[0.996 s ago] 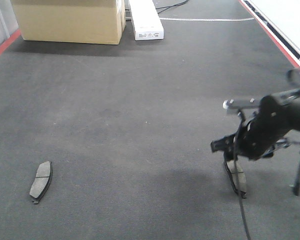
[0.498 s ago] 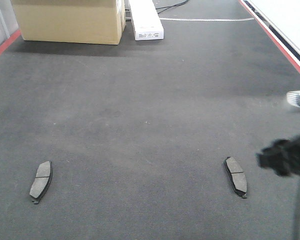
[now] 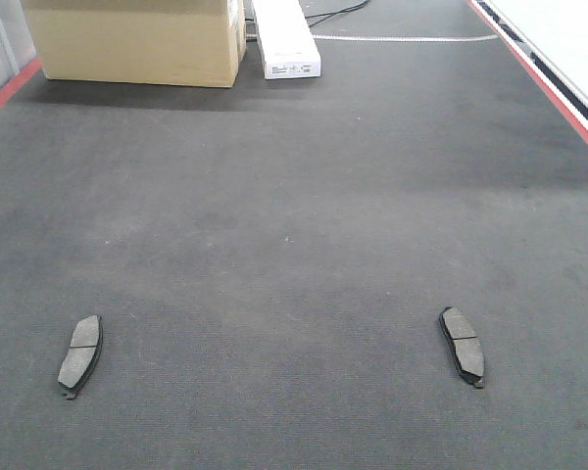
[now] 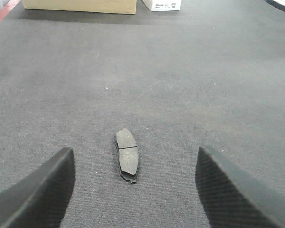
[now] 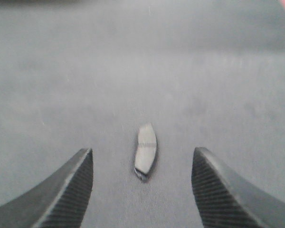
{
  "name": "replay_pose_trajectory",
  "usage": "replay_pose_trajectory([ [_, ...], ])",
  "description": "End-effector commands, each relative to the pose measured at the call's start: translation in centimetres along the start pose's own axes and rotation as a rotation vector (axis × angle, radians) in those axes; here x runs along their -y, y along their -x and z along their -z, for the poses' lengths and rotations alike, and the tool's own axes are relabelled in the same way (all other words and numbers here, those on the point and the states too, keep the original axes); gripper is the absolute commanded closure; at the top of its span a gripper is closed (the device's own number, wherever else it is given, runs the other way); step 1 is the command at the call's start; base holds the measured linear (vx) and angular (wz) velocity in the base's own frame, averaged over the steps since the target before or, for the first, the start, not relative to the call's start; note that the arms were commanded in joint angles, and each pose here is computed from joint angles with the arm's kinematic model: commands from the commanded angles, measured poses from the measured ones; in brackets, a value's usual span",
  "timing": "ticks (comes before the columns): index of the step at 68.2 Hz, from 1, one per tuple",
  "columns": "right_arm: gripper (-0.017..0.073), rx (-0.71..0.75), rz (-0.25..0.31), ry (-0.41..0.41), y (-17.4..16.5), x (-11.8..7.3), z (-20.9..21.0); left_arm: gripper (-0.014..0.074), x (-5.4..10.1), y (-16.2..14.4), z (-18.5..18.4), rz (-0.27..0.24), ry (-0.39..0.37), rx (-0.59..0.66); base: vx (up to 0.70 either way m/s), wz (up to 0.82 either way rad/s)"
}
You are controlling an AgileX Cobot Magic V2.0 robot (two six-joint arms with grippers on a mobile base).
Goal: Move and align brake pads A on conveyor
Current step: 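Raise the open right gripper away from the second brake pad, then back the base away from the conveyor and turn toward the aisle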
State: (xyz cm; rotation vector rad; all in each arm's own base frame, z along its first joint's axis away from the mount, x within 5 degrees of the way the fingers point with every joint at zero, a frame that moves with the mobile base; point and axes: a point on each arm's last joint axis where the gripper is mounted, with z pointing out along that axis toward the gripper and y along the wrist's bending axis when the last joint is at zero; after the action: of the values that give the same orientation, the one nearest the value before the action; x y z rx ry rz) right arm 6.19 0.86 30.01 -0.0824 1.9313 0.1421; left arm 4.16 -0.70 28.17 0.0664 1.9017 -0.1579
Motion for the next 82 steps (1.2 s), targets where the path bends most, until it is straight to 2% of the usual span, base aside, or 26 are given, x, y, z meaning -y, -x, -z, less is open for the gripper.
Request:
replay_pose_trajectory([
  [1, 0.012, 0.138, 0.006, 0.004, 0.47, 0.03, 1.45, 0.0081, 0.14, 1.26, 0.26, 0.005, -0.012, 0.077, 0.0, 0.0],
  [14, 0.012, 0.194, 0.009, 0.005, -0.01, 0.1, 2.41, 0.0081, 0.14, 1.26, 0.26, 0.005, -0.012, 0.077, 0.0, 0.0],
  [82, 0.012, 0.183, 0.009, 0.005, -0.02, 0.1, 2.27, 0.0081, 0.13, 1.25, 0.25, 0.005, -0.012, 0.075, -0.01, 0.0],
])
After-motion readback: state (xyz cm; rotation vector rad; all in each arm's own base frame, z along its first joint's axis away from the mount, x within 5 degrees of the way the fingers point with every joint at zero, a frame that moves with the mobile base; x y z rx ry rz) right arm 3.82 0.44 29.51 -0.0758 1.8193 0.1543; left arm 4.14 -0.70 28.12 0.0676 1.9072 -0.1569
